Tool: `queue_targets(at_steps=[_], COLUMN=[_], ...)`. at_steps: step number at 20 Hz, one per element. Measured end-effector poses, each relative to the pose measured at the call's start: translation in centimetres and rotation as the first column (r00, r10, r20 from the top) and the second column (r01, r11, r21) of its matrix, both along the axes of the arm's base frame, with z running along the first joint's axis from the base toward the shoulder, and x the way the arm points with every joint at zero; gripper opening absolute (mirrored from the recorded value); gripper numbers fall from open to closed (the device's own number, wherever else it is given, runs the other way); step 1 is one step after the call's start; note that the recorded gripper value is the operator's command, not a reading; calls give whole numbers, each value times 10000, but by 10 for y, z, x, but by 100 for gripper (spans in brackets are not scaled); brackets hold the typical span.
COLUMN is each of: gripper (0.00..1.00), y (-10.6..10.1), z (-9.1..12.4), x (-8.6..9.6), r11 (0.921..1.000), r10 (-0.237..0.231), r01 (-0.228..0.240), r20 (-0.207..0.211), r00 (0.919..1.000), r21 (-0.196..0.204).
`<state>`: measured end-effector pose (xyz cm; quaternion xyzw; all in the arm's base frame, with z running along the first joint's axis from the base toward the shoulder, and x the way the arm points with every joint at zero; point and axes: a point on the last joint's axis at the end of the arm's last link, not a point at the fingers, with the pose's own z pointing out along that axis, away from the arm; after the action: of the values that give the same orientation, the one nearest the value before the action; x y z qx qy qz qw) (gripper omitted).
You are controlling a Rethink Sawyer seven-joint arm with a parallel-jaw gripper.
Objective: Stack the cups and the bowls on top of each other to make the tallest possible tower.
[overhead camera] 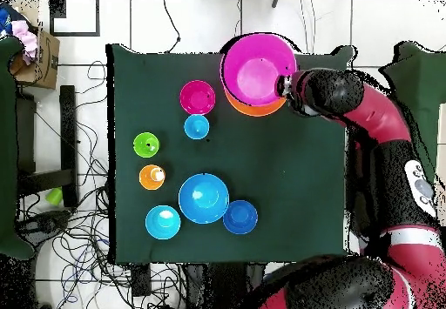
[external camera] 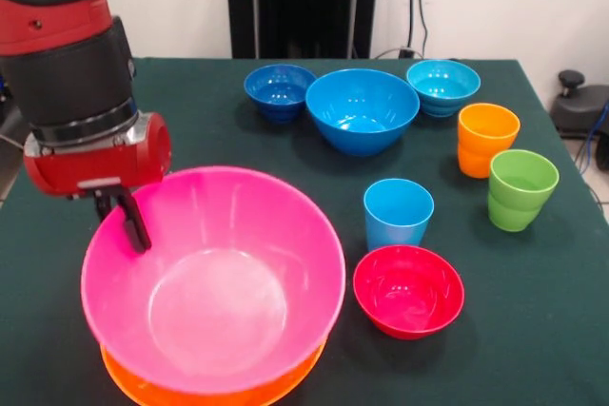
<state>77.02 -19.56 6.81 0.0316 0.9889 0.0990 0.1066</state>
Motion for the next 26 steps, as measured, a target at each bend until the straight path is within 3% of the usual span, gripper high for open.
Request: queue_targets(at_steps=[7,11,26], gripper=[0,0,0], y=[-7,-8,-7], z=[12,11,-1], x=[-40,-49,-46], r11=[9999,9998,9993], r10=[-134,-207,-356], r01=[134,207,358], r20=[-112,-60,321], r00=[9998,9998,9989], r21=[34,3,-80])
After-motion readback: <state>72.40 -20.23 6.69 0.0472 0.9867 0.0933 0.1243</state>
